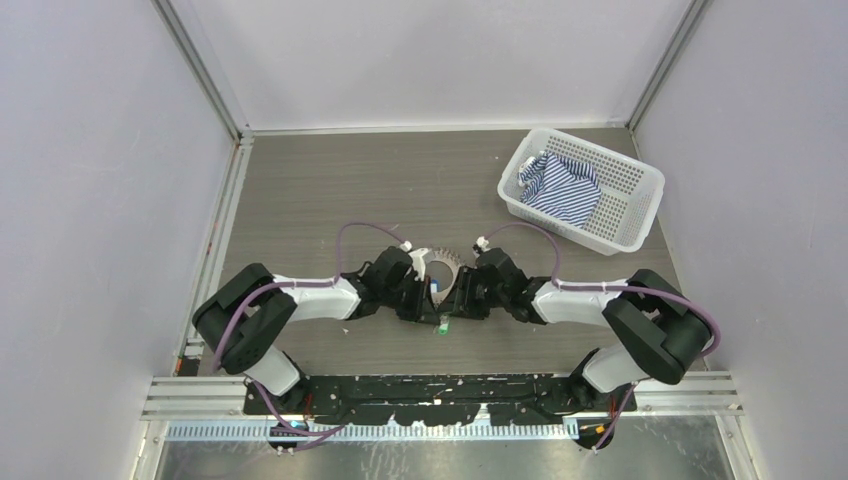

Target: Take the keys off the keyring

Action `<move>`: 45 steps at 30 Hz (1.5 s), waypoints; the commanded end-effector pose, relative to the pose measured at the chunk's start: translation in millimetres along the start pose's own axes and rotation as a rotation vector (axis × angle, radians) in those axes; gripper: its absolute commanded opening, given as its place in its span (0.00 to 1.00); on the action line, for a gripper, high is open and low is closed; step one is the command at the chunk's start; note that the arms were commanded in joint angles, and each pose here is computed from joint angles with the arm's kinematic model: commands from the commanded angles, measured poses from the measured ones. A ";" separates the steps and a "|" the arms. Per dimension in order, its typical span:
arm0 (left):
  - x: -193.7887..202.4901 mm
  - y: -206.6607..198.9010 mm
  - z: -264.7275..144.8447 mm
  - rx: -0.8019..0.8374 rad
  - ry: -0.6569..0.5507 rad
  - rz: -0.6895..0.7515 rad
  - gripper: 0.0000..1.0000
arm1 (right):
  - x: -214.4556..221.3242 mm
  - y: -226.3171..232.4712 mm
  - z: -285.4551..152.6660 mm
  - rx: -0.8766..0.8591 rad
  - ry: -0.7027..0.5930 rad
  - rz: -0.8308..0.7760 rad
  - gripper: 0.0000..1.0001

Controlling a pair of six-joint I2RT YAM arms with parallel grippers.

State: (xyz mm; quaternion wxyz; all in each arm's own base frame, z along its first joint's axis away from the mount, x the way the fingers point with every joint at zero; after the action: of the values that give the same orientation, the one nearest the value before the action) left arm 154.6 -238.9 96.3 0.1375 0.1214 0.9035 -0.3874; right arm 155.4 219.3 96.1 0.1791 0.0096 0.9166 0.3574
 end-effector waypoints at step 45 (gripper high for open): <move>-8.8 6.3 -19.8 0.188 -0.161 -0.317 0.05 | -2.8 -17.1 -6.1 -0.091 -0.072 0.222 0.44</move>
State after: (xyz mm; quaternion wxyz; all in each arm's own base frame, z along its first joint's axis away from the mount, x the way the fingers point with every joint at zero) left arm 161.9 -225.8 92.3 0.1073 -0.0532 0.8545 -0.5054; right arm 158.6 205.6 84.7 0.1604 0.1413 0.8729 0.4385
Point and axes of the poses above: each gripper's point midway between its finger pads, its own z axis out along the fingers, its own y axis along the line the jaws close on, x = y × z, the point moved 10 cm from there along -z, back along the fingers, and after that the axes turned 4 degrees about -z, right-handed, at the moved point
